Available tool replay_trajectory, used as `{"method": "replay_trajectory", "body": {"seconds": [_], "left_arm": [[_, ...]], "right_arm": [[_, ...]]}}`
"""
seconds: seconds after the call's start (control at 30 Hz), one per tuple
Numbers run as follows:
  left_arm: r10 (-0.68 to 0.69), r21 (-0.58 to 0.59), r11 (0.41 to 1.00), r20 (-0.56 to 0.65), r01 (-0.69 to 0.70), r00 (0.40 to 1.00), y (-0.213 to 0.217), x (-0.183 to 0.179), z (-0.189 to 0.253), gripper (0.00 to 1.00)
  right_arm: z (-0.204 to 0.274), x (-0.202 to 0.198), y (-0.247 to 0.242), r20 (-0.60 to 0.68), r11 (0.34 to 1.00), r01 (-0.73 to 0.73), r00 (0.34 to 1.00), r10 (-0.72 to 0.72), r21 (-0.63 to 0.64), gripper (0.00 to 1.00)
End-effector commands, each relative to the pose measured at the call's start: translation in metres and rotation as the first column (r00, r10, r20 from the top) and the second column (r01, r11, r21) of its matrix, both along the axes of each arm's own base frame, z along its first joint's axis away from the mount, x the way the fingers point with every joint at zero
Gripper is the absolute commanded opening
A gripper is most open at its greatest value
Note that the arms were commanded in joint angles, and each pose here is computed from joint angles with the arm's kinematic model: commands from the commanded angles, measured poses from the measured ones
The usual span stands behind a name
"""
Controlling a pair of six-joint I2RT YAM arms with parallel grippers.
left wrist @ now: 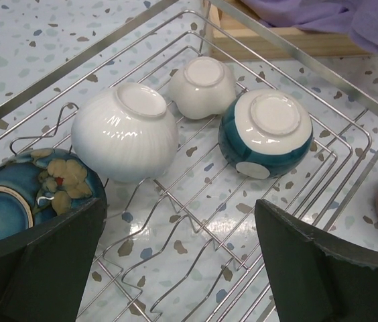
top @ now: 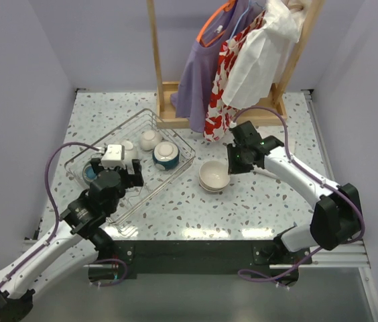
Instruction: Unload the bowls from the dish rack
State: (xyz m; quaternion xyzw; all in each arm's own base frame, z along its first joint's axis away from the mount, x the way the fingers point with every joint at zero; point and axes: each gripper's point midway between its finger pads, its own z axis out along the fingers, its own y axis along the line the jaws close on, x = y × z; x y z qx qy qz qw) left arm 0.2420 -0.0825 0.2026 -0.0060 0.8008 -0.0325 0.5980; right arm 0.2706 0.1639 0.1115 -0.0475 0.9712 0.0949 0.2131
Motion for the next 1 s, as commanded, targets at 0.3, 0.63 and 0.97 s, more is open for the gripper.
{"method": "replay_trajectory", "body": {"seconds": [0.3,0.63,0.97], "left_arm": [[-0.021,-0.004,1.0,-0.113,0.02,0.993,-0.038,0.03,0.016,1.0],[-0.101,-0.095,0.993,-0.299,0.076,0.949,-0.092,0.057,-0.002,1.0],[-0.142,-0.415,0.91,-0.366,-0.025,0.92,-0.102,0.092,-0.028,1.0]], "right_arm": [[0.069,0.012,-0.001,0.199,0.998,-0.036,0.98,0.025,0.051,0.62],[0.068,0.006,0.003,0.204,0.995,-0.062,0.978,0.044,0.082,0.9],[0.067,-0.005,0.001,0.214,0.991,-0.073,0.976,0.048,0.109,0.92]]}}
